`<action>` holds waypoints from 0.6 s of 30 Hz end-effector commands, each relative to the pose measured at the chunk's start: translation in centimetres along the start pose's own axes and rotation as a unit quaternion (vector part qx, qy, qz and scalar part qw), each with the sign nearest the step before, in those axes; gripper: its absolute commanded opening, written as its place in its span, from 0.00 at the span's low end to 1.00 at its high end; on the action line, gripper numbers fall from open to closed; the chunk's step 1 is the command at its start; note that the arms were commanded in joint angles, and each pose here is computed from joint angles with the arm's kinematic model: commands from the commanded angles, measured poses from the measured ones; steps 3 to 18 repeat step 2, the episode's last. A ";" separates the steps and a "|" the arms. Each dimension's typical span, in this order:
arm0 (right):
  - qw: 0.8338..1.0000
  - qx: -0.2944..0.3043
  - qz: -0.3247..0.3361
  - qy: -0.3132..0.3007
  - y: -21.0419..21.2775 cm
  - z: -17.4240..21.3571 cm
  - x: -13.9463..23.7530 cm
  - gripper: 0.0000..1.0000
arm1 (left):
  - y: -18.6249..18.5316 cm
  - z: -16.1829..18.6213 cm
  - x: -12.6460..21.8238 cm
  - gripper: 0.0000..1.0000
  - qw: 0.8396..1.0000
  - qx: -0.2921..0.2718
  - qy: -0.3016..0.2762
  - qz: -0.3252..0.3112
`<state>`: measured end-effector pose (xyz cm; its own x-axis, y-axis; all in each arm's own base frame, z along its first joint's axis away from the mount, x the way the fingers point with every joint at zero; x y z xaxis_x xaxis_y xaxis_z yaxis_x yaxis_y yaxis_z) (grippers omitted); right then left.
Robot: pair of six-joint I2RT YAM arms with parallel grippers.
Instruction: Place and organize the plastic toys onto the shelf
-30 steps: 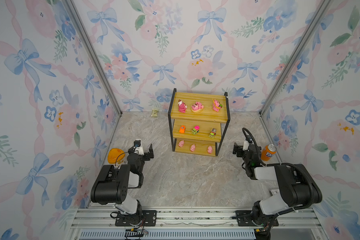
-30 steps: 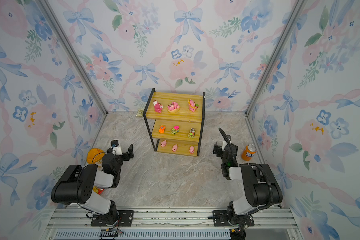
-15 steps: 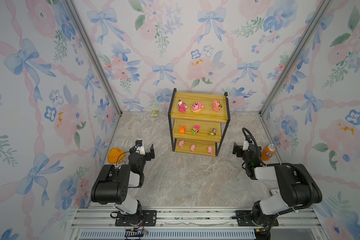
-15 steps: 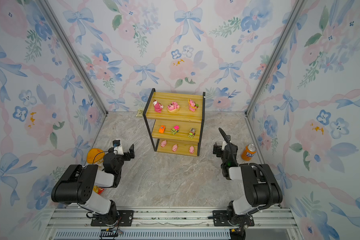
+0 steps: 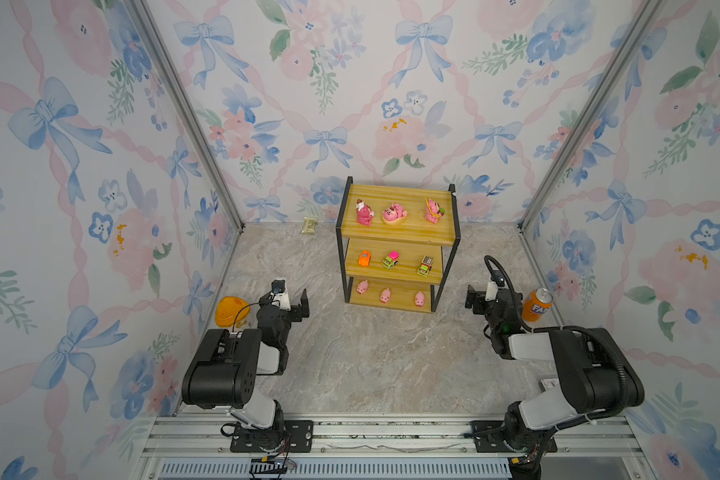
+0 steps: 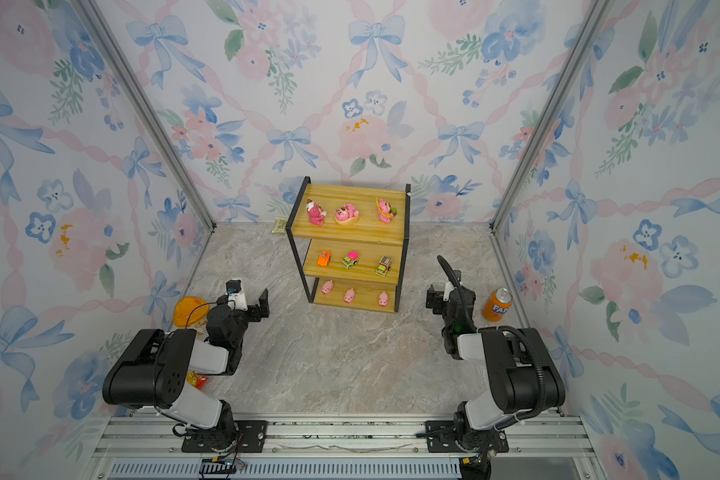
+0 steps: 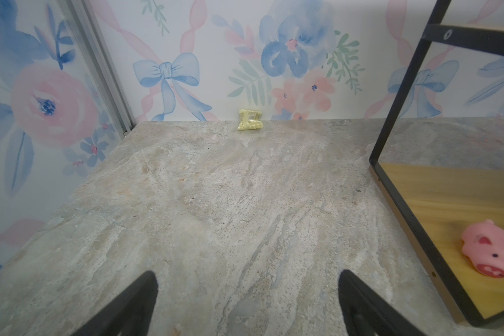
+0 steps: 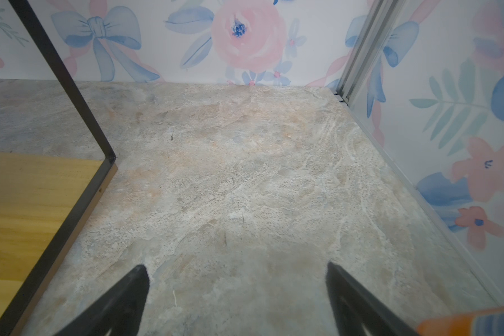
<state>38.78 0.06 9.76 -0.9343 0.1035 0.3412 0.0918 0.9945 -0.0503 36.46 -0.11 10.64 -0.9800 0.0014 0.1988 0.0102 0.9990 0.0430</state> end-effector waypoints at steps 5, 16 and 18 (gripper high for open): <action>1.000 -0.004 -0.001 -0.008 -0.1 -0.3 -0.1 0.97 | -0.1 -0.2 -0.3 0.97 1.000 -0.008 -0.002 0.001; 1.000 -0.004 -0.001 -0.008 -0.1 -0.3 -0.1 0.97 | -0.1 -0.2 -0.3 0.97 1.000 -0.008 -0.002 0.001; 1.000 -0.004 -0.001 -0.008 -0.1 -0.3 -0.1 0.97 | -0.1 -0.2 -0.3 0.97 1.000 -0.008 -0.002 0.001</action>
Point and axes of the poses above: each gripper's point midway between its finger pads, its own x axis back along the fingers, its own y axis along the line the jaws close on, z = x × y, the point moved 1 cm from there along x, back along the fingers, and after that the axes turned 1 degree about -x, right-handed, at the moved point
